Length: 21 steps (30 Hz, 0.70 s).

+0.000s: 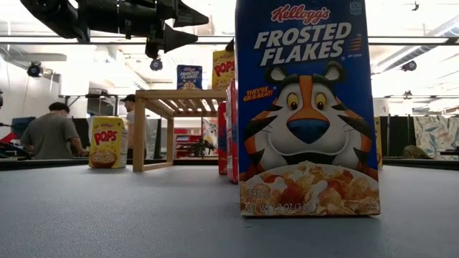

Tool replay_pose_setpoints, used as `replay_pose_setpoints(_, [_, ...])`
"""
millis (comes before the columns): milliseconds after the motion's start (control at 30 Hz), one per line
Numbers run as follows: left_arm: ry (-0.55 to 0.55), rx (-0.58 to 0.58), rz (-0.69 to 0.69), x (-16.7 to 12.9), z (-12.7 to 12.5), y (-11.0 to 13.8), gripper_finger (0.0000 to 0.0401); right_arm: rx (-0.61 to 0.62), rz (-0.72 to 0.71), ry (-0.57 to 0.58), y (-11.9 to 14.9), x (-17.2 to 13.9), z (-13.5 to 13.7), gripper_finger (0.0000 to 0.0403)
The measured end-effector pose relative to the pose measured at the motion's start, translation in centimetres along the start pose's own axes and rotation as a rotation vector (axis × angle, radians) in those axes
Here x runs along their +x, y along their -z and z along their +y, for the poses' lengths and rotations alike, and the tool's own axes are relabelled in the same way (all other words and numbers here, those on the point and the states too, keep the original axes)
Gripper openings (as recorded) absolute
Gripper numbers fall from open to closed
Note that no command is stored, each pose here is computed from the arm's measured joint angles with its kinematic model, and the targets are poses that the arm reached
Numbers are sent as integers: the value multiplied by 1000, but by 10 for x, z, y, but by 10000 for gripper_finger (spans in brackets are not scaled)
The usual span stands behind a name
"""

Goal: Stack cereal on shelf
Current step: Put the bottom yellow cereal box on the shelf

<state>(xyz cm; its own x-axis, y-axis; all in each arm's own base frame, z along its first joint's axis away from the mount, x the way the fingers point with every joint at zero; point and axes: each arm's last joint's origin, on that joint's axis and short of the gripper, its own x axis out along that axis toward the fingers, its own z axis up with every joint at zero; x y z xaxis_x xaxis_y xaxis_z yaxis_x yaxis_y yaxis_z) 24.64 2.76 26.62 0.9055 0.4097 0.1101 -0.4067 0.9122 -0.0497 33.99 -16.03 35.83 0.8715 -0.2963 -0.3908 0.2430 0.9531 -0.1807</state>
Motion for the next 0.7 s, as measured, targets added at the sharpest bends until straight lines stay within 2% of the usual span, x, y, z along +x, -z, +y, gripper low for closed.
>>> replay_pose_setpoints(367, [0,0,0,0,0,0,327,-10,145,-39,-2,30,-4,359])
replay_pose_setpoints(700, [0,0,0,0,0,0,327,-41,231,-67,-9,35,-7,270])
